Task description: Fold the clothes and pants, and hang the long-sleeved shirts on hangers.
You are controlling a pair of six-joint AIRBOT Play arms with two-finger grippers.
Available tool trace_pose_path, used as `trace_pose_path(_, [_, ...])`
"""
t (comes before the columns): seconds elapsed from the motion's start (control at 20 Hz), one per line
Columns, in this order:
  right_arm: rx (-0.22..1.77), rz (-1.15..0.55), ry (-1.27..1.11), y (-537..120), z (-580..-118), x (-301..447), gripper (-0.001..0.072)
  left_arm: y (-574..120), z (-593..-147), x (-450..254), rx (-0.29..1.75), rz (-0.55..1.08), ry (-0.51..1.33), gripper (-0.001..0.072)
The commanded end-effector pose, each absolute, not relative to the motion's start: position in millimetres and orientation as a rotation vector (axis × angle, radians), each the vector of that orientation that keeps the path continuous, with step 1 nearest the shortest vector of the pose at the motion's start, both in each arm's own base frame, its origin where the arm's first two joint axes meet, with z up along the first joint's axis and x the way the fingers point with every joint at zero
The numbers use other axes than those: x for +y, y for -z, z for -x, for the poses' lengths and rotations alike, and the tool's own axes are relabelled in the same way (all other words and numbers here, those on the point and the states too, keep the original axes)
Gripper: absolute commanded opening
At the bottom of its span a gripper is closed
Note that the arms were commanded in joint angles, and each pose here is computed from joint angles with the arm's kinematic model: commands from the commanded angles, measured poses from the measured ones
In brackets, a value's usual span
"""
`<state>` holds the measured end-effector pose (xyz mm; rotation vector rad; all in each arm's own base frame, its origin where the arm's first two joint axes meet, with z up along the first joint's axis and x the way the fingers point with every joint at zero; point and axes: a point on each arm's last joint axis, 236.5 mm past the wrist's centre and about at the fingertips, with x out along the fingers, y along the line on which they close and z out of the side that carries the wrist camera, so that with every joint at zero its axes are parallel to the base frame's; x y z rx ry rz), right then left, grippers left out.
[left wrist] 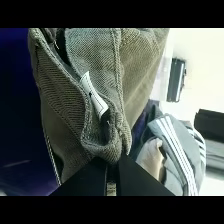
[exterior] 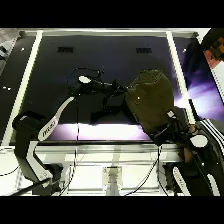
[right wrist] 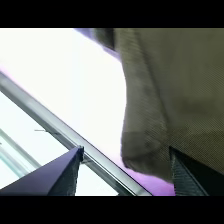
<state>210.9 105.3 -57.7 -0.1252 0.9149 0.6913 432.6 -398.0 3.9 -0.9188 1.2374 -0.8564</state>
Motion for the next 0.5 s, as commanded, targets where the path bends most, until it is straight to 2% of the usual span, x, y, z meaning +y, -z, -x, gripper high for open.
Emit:
trace_pose_path(0.0, [0.878,0.283,-0.735,66,-217,112,0.0613,-6,-432,-400,1.236,0.919,0.861,0.0019])
trace_pose_path(0.05, [0.860,0.336,-0.734,68,-222,113,0.0607,-6,-431,-400,1.236,0.919,0.862,0.0019])
trace_pose_path(0.1, [0.840,0.357,-0.723,69,-229,115,0.0562,-6,-431,-400,1.235,0.918,0.863,0.0019])
trace_pose_path(0.35, [0.896,0.314,-0.660,83,-247,119,0.0427,-7,-431,-400,1.235,0.918,0.863,0.0019])
trace_pose_path(0.4, [0.913,0.311,-0.664,85,-249,120,0.0290,-7,-431,-400,1.236,0.918,0.864,0.0019])
trace_pose_path(0.45, [0.923,0.309,-0.677,83,-251,122,0.0029,-7,-430,-400,1.239,0.918,0.868,0.0019])
